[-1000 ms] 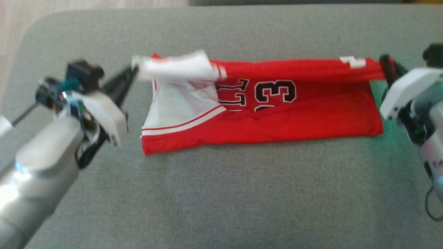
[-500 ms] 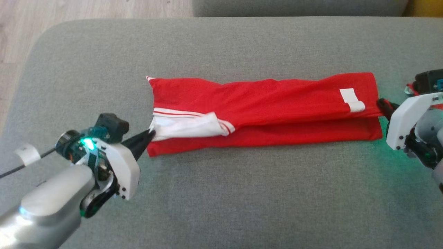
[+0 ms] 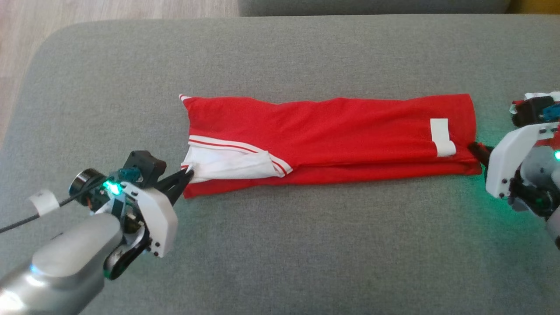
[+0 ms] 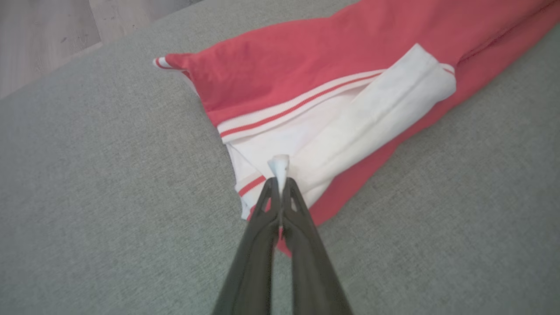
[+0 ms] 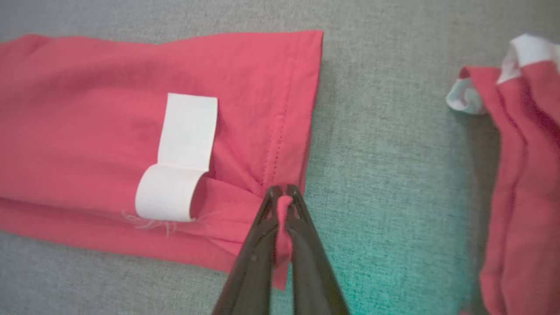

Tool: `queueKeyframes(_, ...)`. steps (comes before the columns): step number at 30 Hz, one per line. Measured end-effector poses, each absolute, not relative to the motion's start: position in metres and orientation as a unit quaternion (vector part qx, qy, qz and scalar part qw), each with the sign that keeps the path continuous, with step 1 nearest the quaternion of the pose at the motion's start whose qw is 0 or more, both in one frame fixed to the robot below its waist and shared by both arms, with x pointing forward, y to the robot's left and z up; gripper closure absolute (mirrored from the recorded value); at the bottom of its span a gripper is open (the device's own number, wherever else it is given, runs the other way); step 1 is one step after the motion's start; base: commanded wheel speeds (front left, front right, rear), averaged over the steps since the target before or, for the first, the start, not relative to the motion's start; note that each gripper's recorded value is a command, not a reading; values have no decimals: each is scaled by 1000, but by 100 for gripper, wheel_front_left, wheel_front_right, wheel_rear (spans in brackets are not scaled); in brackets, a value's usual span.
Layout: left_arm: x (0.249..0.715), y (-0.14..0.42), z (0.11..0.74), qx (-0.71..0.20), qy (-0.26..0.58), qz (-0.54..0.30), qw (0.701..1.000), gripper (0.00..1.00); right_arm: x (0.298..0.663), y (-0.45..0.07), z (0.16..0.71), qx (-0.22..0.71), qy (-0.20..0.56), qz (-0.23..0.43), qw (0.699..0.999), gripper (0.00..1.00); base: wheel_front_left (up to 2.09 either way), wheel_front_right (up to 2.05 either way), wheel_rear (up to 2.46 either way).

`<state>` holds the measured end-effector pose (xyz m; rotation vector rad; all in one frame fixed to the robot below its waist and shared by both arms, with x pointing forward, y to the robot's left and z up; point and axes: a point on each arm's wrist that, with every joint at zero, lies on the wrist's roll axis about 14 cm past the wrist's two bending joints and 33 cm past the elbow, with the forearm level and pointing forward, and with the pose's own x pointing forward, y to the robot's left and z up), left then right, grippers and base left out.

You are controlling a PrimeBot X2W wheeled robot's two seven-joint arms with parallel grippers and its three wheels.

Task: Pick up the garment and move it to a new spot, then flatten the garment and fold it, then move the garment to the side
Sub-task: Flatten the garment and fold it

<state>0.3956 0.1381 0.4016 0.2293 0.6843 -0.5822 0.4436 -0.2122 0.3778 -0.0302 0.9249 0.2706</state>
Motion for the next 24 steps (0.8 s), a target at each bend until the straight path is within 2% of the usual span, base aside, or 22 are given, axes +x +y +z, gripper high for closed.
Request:
queueKeyframes(1,397,136,402,108,326,-280,896,61,445,-214,380,-10,440,126,889,0,0,0,0)
queueKeyframes(2,398,134,404,104,319,-280,899,1,447,-215,382,0,435,122,892,0,0,0,0)
queueKeyframes(4,401,132,407,102,310,-276,904,0,449,-215,386,10,429,118,896,0,0,0,0)
queueKeyframes(7,414,131,421,90,273,-257,923,0,461,-218,404,33,383,108,917,0,0,0,0)
queueKeyframes(11,449,124,479,7,151,-216,965,0,491,-216,453,66,255,95,960,0,0,0,0)
queueKeyframes(14,467,125,526,-55,60,-180,980,0,508,-202,497,82,145,101,981,0,0,0,0)
queueKeyframes(18,478,138,571,-109,-12,-130,985,0,514,-195,544,127,7,82,988,0,0,0,0)
queueKeyframes(21,476,145,595,-132,-58,-102,984,0,510,-188,557,142,-32,73,987,0,0,0,0)
queueKeyframes(24,464,147,593,-140,-78,-79,984,0,499,-178,563,142,-63,71,985,0,0,0,0)
